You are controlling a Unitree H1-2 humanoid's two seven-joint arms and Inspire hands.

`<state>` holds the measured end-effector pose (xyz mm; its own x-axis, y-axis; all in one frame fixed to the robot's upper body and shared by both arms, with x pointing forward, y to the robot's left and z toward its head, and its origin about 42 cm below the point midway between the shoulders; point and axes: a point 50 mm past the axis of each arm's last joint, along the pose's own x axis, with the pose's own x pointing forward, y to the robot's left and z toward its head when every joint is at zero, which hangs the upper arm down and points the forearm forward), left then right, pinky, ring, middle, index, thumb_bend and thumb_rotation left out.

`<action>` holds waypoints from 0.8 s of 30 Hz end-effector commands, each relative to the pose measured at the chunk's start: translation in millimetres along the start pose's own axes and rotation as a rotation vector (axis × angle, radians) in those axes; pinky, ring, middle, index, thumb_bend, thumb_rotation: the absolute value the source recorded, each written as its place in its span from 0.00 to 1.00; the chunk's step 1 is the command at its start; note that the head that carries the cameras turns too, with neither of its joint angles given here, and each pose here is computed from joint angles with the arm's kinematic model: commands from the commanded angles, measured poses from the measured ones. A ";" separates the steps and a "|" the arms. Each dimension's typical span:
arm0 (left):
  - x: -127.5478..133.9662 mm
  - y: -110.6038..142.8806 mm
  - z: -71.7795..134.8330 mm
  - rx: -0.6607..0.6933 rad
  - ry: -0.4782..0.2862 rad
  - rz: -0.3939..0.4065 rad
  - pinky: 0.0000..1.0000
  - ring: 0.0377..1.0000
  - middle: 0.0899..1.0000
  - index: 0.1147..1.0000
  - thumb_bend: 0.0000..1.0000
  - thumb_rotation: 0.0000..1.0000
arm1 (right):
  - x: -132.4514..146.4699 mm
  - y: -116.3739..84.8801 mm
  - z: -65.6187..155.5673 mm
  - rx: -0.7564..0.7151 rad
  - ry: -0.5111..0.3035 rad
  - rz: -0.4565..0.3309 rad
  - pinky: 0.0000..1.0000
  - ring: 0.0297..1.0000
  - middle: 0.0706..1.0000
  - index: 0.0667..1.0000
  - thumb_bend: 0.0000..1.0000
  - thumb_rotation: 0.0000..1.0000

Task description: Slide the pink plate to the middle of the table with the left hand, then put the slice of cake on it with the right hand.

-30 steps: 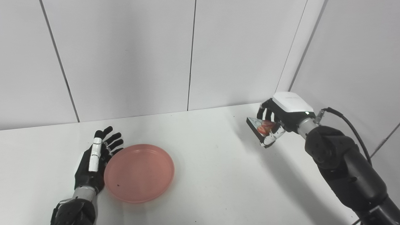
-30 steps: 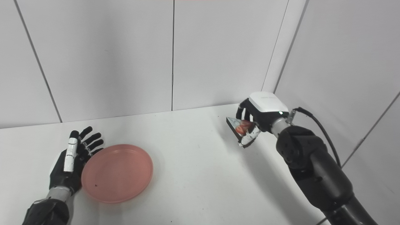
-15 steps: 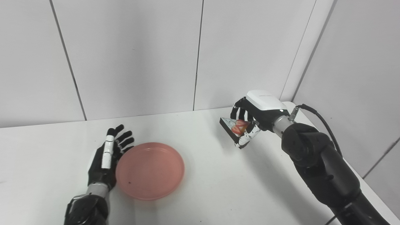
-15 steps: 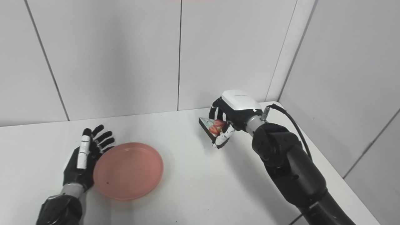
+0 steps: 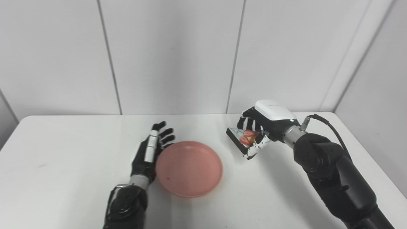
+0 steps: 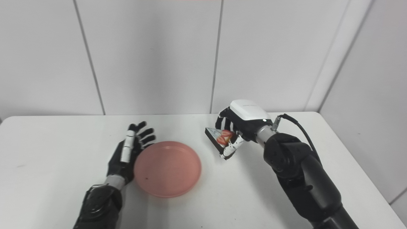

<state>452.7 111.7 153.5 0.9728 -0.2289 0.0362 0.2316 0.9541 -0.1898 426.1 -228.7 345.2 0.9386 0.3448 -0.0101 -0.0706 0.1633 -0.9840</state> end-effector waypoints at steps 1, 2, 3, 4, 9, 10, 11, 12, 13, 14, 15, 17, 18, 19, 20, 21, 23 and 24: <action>-15.7 2.1 -41.3 -0.009 0.151 0.039 0.75 0.79 0.79 0.82 0.67 0.95 | 3.3 -26.1 18.3 -0.039 -0.084 -0.087 0.23 0.29 0.37 0.49 0.52 0.00; -15.1 1.4 -41.9 -0.005 0.150 0.038 0.75 0.79 0.79 0.81 0.67 0.95 | 5.0 -25.6 21.5 -0.035 -0.093 -0.084 0.23 0.30 0.38 0.49 0.52 0.00; -14.4 0.1 -42.6 -0.005 0.151 0.037 0.75 0.79 0.79 0.81 0.67 0.95 | 7.2 -25.0 25.4 -0.032 -0.107 -0.079 0.23 0.30 0.38 0.49 0.52 0.00; -13.9 -0.8 -43.0 -0.005 0.151 0.037 0.75 0.79 0.79 0.82 0.66 0.95 | 8.6 -24.6 27.9 -0.030 -0.116 -0.076 0.24 0.30 0.38 0.49 0.52 0.00; -11.6 -6.3 -45.1 -0.007 0.154 0.028 0.77 0.79 0.80 0.82 0.66 0.94 | 14.7 -22.6 39.3 -0.024 -0.151 -0.054 0.27 0.33 0.40 0.49 0.53 0.00; -11.2 -6.9 -45.6 -0.007 0.154 0.026 0.77 0.79 0.80 0.82 0.67 0.94 | 15.5 -22.1 40.7 -0.021 -0.158 -0.050 0.27 0.33 0.40 0.49 0.53 0.00; -10.7 -8.1 -46.4 -0.008 0.157 0.024 0.77 0.79 0.79 0.82 0.68 0.93 | 16.9 -20.9 42.4 -0.018 -0.164 -0.043 0.28 0.33 0.39 0.49 0.53 0.00; -10.1 -9.4 -47.3 -0.012 0.161 0.023 0.78 0.79 0.79 0.82 0.68 0.93 | 18.4 -19.5 44.1 -0.017 -0.171 -0.037 0.28 0.33 0.39 0.49 0.53 0.00; -9.6 -10.4 -48.3 -0.015 0.163 0.022 0.77 0.79 0.79 0.82 0.69 0.92 | 20.2 -17.7 46.1 -0.017 -0.178 -0.031 0.28 0.33 0.39 0.49 0.53 0.00; -9.3 -11.5 -49.1 -0.016 0.165 0.022 0.77 0.78 0.79 0.82 0.70 0.92 | 21.9 -15.9 47.7 -0.019 -0.183 -0.025 0.29 0.34 0.41 0.50 0.52 0.00; -9.1 -12.2 -49.5 -0.018 0.165 0.021 0.77 0.78 0.78 0.81 0.70 0.91 | 23.5 -14.1 49.5 -0.017 -0.185 -0.020 0.29 0.36 0.42 0.51 0.52 0.00; -8.8 -12.9 -50.1 -0.019 0.164 0.019 0.76 0.78 0.78 0.81 0.70 0.91 | 26.3 -10.2 52.4 -0.010 -0.185 -0.012 0.29 0.36 0.42 0.52 0.51 0.00; -8.9 -13.4 -50.1 -0.015 0.163 0.017 0.76 0.78 0.78 0.81 0.69 0.91 | 27.2 -8.0 53.7 -0.003 -0.184 -0.005 0.29 0.35 0.42 0.52 0.51 0.00; -9.0 -13.8 -50.1 -0.011 0.161 0.017 0.75 0.78 0.78 0.81 0.70 0.91 | 28.2 -5.7 54.6 0.004 -0.184 0.003 0.27 0.35 0.41 0.52 0.51 0.00; -9.0 -14.3 -50.0 -0.007 0.161 0.019 0.75 0.78 0.78 0.81 0.70 0.91 | 29.1 -3.4 55.1 0.010 -0.186 0.011 0.27 0.35 0.41 0.52 0.51 0.00; -9.0 -14.7 -50.0 -0.005 0.162 0.020 0.75 0.77 0.78 0.81 0.70 0.91 | 30.6 -0.3 55.4 0.014 -0.186 0.020 0.27 0.35 0.41 0.52 0.51 0.00; -8.9 -15.3 -50.3 0.000 0.163 0.019 0.75 0.77 0.78 0.81 0.70 0.91 | 32.4 3.9 55.7 0.018 -0.187 0.028 0.27 0.35 0.42 0.52 0.51 0.00; -8.6 -15.6 -50.8 0.008 0.164 0.016 0.76 0.77 0.78 0.81 0.70 0.92 | 33.9 7.8 55.9 0.022 -0.183 0.037 0.26 0.35 0.42 0.52 0.51 0.00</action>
<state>459.5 90.2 151.6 0.9676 -0.2481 0.0479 0.2526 0.9533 -0.1658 436.1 -167.0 326.1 0.8678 0.4910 -0.0765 -0.1793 0.1657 -0.9697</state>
